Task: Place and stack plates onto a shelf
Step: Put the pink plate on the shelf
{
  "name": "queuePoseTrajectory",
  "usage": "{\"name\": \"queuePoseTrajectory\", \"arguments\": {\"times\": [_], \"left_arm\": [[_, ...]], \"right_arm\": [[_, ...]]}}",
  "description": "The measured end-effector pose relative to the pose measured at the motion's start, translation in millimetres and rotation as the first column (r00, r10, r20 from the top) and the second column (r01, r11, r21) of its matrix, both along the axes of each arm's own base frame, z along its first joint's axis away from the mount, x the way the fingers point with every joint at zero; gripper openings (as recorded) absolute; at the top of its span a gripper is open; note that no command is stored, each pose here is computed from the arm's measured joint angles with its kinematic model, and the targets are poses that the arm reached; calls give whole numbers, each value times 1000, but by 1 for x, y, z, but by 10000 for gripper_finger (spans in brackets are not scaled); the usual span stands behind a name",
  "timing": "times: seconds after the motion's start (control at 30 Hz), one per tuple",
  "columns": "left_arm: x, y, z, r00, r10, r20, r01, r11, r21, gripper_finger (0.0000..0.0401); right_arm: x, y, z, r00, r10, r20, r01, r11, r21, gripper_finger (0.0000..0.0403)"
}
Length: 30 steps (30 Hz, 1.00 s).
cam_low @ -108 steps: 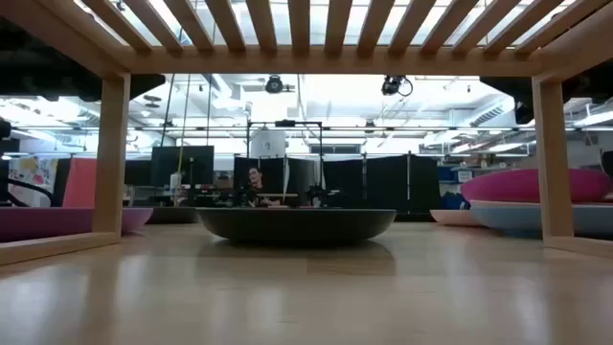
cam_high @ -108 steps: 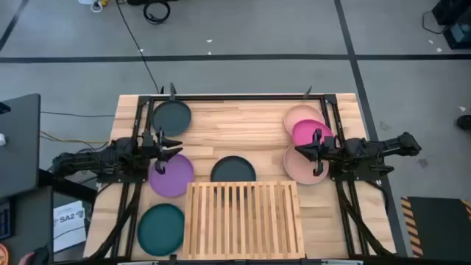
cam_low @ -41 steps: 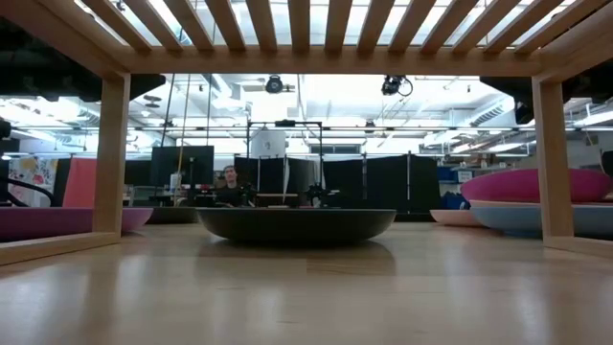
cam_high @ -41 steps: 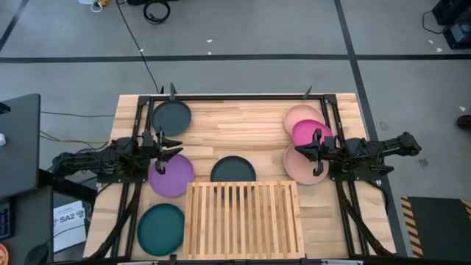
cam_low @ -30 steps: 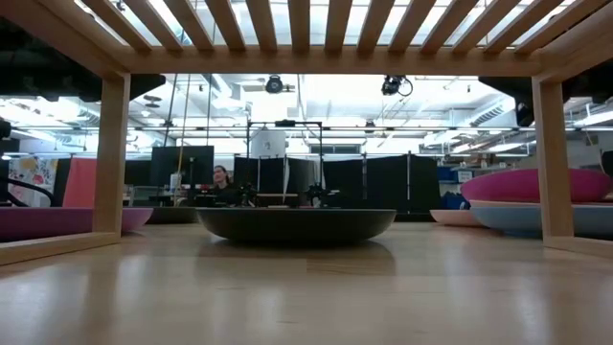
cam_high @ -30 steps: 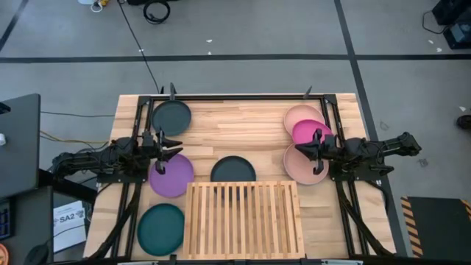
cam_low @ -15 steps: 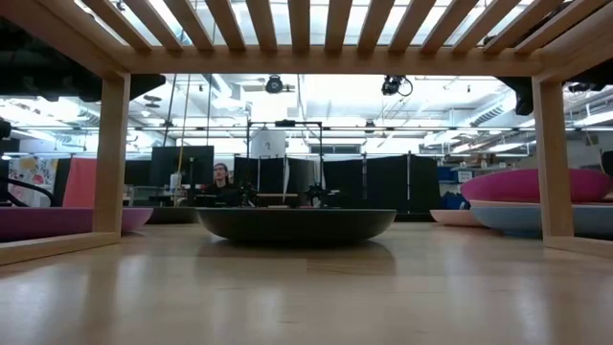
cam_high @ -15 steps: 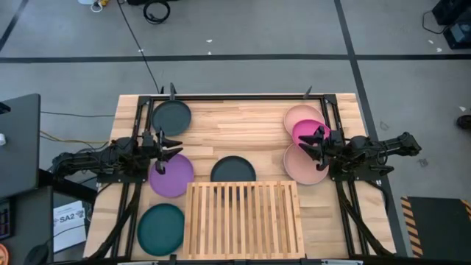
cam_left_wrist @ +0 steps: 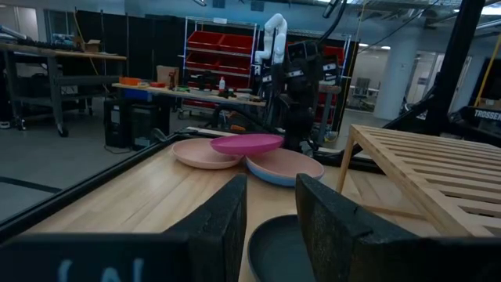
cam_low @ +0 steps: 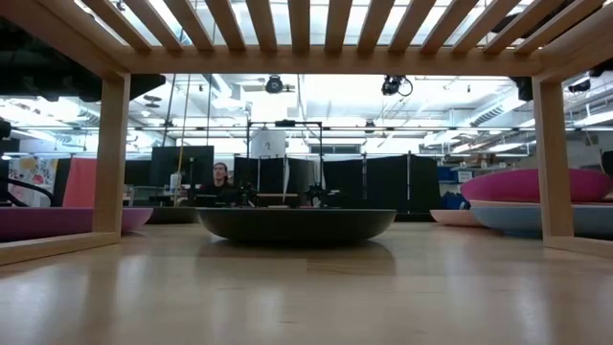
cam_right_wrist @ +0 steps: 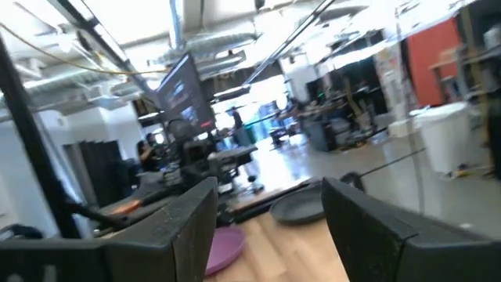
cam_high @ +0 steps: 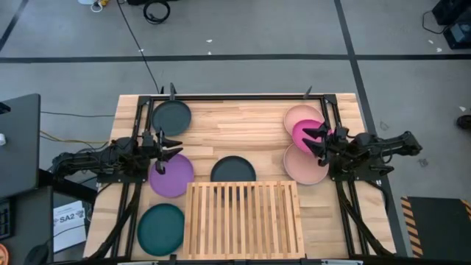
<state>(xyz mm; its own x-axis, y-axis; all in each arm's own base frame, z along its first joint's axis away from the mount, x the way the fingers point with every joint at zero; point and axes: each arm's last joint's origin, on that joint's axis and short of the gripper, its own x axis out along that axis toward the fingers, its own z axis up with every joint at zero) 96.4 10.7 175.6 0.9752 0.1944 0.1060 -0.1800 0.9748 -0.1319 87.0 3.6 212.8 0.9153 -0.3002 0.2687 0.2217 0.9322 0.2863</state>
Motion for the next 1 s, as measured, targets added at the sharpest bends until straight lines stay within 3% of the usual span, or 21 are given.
{"name": "queuePoseTrajectory", "arguments": {"times": [0.23,0.47,0.7,1.0], "left_arm": [[0,0,0,1000,0,1,0,1000,0,116],[0,0,0,1000,0,0,0,1000,0,116],[0,0,0,1000,0,0,0,1000,0,116],[0,0,0,1000,0,1,0,1000,0,116]], "right_arm": [[0,-3,27,980,-139,-139,136,990,-37,233],[1,-3,50,907,-134,-399,128,991,-42,233],[3,-3,57,766,-112,-632,145,989,0,233],[17,2,36,567,-60,-821,157,987,36,233]]}}
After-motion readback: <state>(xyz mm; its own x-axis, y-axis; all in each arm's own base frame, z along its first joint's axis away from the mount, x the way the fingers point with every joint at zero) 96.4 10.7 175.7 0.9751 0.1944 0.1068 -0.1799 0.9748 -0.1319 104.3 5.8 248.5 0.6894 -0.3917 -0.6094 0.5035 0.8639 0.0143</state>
